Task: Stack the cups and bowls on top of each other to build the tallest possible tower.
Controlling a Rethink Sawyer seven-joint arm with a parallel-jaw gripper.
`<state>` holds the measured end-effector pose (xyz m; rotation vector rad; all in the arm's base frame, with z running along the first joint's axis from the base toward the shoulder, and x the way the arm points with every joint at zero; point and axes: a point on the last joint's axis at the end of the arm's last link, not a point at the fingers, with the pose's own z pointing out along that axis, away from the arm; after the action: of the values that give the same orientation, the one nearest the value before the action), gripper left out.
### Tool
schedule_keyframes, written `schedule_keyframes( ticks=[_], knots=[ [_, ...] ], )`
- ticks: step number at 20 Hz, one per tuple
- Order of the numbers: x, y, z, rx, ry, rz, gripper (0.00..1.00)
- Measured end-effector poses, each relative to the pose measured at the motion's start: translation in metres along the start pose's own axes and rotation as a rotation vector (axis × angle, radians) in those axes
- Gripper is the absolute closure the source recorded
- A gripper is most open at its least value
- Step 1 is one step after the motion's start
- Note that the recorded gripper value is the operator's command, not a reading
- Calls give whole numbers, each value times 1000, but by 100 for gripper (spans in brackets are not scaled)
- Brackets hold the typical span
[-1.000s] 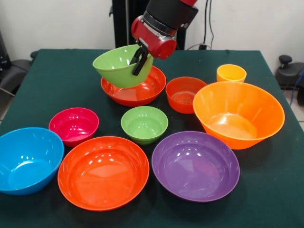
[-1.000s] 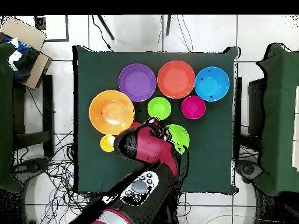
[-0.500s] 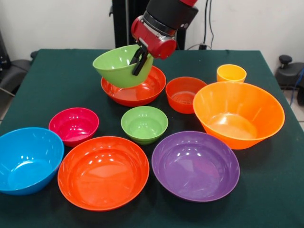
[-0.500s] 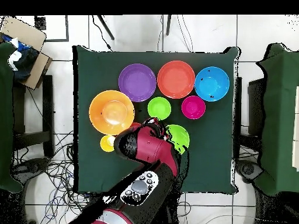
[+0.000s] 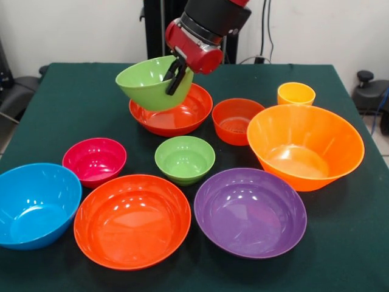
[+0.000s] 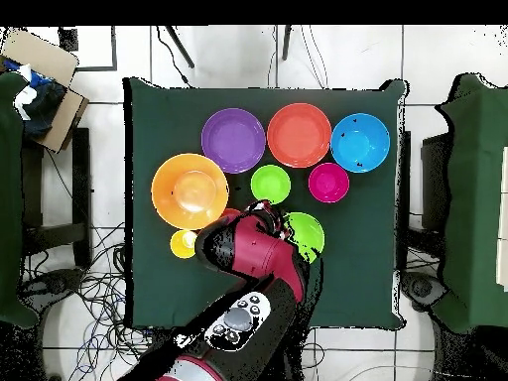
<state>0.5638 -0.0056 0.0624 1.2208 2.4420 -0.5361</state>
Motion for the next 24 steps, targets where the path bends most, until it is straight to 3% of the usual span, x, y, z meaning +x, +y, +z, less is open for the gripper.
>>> schedule_keyframes(
  ticks=[1,2,24],
  knots=[
    [0,0,0,0,-1,0,100],
    [-1,-1,0,1,-1,0,0],
    [-8,-6,-2,10,-17,5,0]
  ],
)
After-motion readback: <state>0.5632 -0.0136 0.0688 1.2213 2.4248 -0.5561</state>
